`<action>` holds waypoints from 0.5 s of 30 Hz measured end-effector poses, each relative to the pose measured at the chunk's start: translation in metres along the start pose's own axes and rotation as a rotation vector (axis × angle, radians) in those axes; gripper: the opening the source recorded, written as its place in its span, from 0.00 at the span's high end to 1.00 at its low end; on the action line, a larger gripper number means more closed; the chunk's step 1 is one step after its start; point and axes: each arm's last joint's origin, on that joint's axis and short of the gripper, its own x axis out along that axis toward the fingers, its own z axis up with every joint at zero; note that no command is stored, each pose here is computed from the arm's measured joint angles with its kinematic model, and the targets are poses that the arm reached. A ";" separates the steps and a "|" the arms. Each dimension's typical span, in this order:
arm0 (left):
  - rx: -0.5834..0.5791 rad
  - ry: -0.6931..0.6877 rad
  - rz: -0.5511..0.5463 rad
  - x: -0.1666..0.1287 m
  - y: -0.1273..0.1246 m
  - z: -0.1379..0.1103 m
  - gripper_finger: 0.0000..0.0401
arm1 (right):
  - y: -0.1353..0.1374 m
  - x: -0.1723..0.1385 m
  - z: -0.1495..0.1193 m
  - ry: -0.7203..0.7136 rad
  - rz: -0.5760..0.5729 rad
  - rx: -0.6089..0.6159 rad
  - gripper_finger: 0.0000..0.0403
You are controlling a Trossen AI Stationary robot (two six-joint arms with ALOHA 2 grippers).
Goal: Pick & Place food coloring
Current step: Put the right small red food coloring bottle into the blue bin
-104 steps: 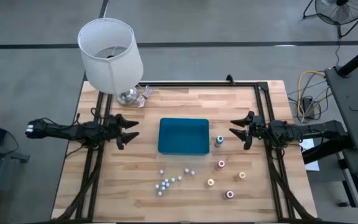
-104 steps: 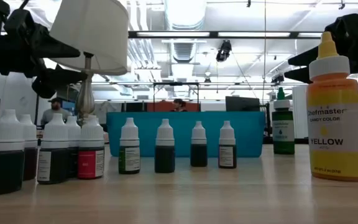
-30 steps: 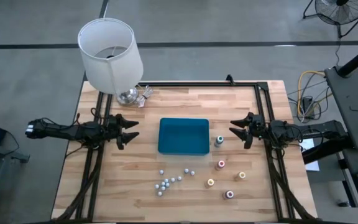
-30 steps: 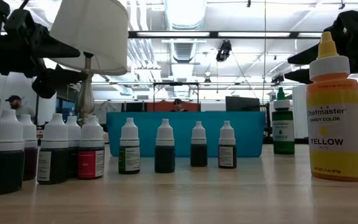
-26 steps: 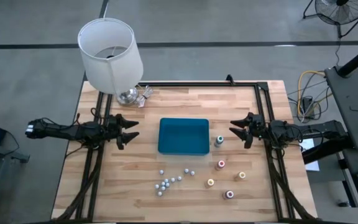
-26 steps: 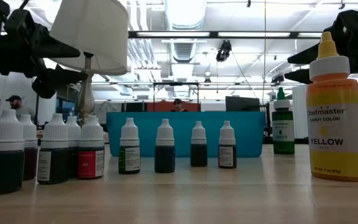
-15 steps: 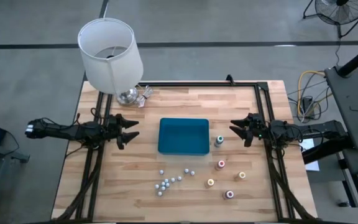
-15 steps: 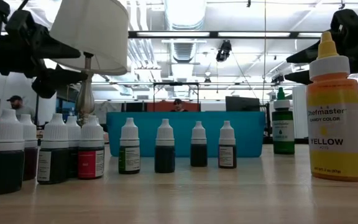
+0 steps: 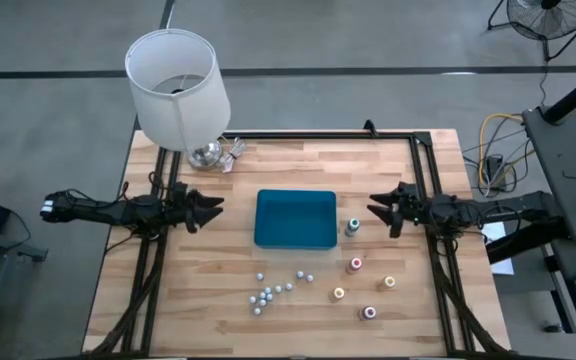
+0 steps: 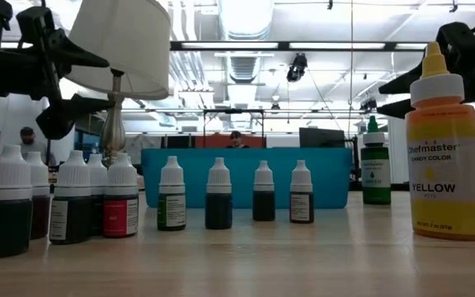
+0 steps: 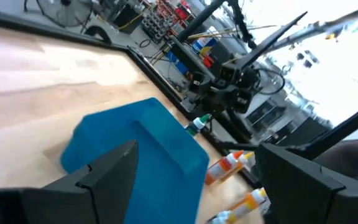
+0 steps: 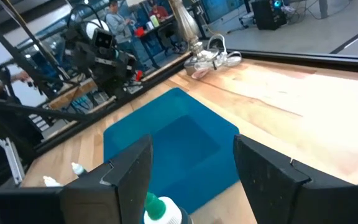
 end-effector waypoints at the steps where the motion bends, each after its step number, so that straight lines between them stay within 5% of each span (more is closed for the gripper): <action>1: -0.016 -0.001 -0.001 0.000 0.000 0.000 0.27 | 0.000 0.001 -0.001 0.007 -0.004 -0.003 0.47; 15: -0.068 -0.101 0.086 0.000 0.002 0.003 0.29 | -0.002 0.006 -0.009 0.082 -0.051 0.036 0.47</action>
